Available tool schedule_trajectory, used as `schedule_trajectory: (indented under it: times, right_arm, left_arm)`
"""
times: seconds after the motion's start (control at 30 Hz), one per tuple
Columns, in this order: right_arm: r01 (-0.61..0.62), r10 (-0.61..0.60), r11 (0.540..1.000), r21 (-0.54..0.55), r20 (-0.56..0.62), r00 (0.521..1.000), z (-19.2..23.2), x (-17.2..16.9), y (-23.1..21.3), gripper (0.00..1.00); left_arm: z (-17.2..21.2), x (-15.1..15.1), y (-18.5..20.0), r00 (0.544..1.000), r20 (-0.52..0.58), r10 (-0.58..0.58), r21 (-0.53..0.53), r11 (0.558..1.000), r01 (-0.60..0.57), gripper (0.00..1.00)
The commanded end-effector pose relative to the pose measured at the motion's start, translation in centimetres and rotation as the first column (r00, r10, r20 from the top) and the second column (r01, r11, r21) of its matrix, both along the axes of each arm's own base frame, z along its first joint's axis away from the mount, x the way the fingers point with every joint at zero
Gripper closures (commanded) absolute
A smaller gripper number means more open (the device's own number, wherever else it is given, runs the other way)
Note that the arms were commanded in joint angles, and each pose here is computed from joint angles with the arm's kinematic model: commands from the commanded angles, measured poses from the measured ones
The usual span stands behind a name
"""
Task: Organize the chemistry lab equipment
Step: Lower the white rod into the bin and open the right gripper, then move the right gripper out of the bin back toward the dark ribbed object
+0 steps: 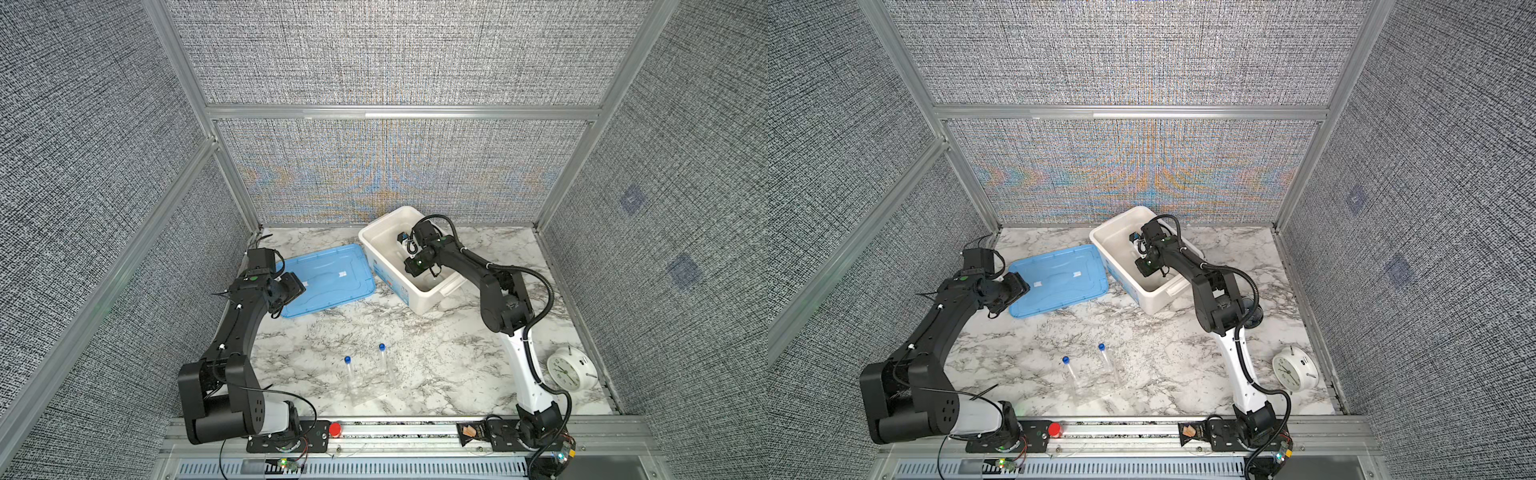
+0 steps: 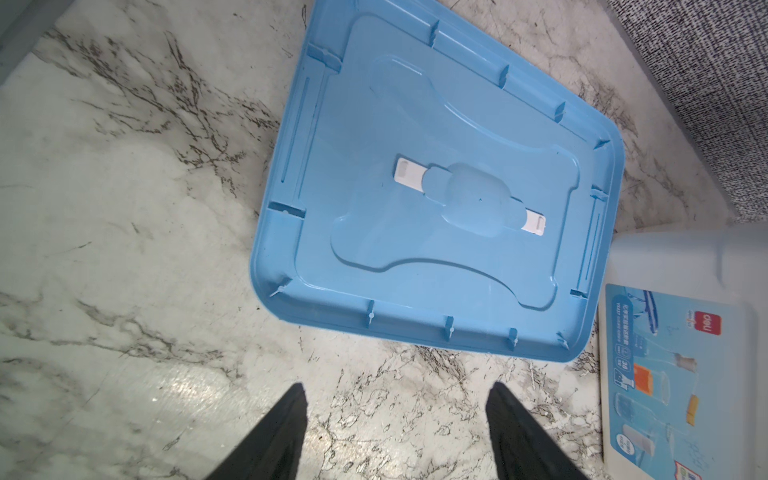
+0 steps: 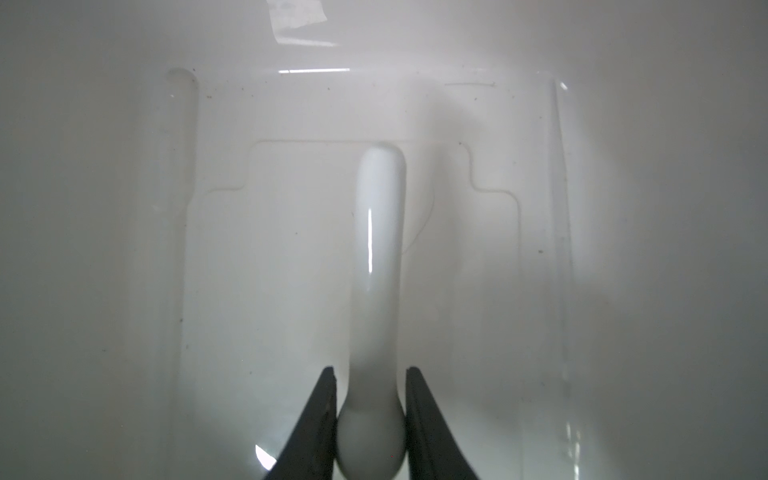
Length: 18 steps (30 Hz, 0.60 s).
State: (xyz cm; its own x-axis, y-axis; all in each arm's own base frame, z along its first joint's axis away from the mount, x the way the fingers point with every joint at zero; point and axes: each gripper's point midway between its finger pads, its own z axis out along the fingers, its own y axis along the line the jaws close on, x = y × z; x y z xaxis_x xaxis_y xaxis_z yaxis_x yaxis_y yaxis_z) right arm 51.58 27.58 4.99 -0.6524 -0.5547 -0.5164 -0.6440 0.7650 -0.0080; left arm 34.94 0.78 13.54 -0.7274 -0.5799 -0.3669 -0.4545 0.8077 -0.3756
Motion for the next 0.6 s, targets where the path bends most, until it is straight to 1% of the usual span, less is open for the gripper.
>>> schedule_trajectory:
  times: [0.0,0.13,0.23,0.37,0.47,0.57]
  right_arm:
    - [0.013,-0.017,0.998,0.053,0.081,0.997,2.3,1.1,0.6,0.67]
    - [0.027,-0.04,0.994,0.102,0.128,0.991,5.4,1.0,0.7,0.61]
    - [0.018,-0.044,0.991,0.134,0.194,0.98,8.9,0.8,1.0,0.58]
    - [0.036,-0.089,0.984,0.175,0.307,0.948,15.4,0.0,0.2,0.56]
    - [0.035,-0.116,0.976,0.215,0.373,0.921,19.3,-1.2,-0.8,0.54]
    - [0.062,-0.157,0.971,0.231,0.418,0.895,22.7,-2.9,-2.3,0.53]
  left_arm:
    - [-0.2,-0.2,-0.1,1.0,-0.007,0.007,-0.008,1.0,-0.007,0.3]
    - [0.0,-0.6,0.3,1.0,-0.02,0.02,0.011,1.0,-0.02,0.26]
    - [0.4,-0.7,0.7,0.999,-0.02,0.028,0.036,0.999,-0.028,0.24]
    - [1.0,-0.4,0.9,0.999,-0.013,0.032,0.041,0.999,-0.032,0.23]
    - [1.2,0.0,0.9,1.0,-0.007,0.029,0.044,0.999,-0.029,0.23]
    - [1.0,0.2,0.9,0.999,-0.011,0.039,0.034,0.999,-0.039,0.23]
